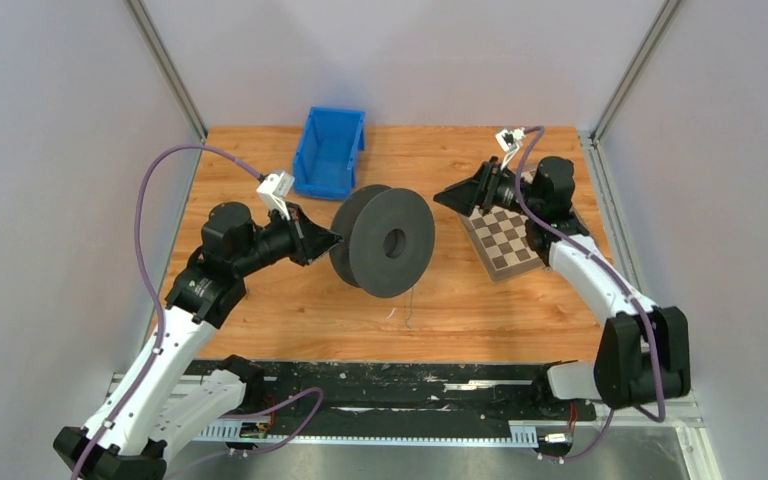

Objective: Wrap the cables

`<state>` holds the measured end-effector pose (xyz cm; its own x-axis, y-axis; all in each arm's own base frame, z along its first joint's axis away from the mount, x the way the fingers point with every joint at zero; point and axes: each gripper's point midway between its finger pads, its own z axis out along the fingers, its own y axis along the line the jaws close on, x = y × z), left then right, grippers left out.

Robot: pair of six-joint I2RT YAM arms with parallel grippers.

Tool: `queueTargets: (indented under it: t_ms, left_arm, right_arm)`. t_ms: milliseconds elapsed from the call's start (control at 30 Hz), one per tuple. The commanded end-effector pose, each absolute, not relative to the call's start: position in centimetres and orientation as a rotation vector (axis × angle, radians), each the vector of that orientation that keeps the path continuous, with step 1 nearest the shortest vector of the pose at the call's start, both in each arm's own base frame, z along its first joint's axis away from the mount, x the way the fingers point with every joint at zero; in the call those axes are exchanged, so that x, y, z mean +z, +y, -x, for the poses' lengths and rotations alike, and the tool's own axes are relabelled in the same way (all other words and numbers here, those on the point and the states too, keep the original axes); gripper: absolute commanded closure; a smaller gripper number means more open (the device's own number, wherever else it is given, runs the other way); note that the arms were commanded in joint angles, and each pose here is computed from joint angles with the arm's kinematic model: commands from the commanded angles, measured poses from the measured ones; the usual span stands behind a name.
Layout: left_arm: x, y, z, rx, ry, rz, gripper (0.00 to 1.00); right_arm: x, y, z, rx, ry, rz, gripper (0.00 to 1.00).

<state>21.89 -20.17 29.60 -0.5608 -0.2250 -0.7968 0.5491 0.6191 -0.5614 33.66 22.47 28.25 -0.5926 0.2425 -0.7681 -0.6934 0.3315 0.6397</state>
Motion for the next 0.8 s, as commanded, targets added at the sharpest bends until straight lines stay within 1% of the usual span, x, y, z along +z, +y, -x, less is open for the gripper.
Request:
queueTargets:
  t_ms: [0, 167, 267, 400, 567, 633, 767]
  left_arm:
    - [36.3, -19.9, -22.6, -1.088, 1.713, -0.208, 1.00]
    - [37.0, -19.3, -23.2, -1.064, 1.723, -0.144, 1.00]
    - [37.5, -18.9, -23.8, -1.048, 1.734, -0.086, 1.00]
    - [37.7, -18.3, -24.7, -1.016, 1.762, -0.001, 1.00]
    - [37.8, -17.9, -25.2, -0.996, 1.779, 0.049, 1.00]
    - [38.0, -17.9, -25.1, -1.003, 1.776, 0.056, 1.00]
    - [38.3, -17.9, -25.0, -1.008, 1.778, 0.060, 1.00]
  right_arm:
    - [29.3, 20.5, -33.3, 1.117, 1.624, 0.428, 0.29]
    - [30.7, 19.3, -30.2, 1.005, 1.480, 0.488, 0.28]
    - [30.8, 19.7, -27.6, 0.942, 1.358, 0.593, 0.29]
    - [29.0, 21.4, -23.6, 0.827, 1.197, 0.783, 0.31]
    - [25.3, 25.2, -18.3, 0.712, 0.965, 1.128, 0.31]
    - [24.0, 26.3, -17.4, 0.679, 0.930, 1.201, 0.30]
    - [21.1, 28.1, -17.5, 0.642, 0.942, 1.307, 0.31]
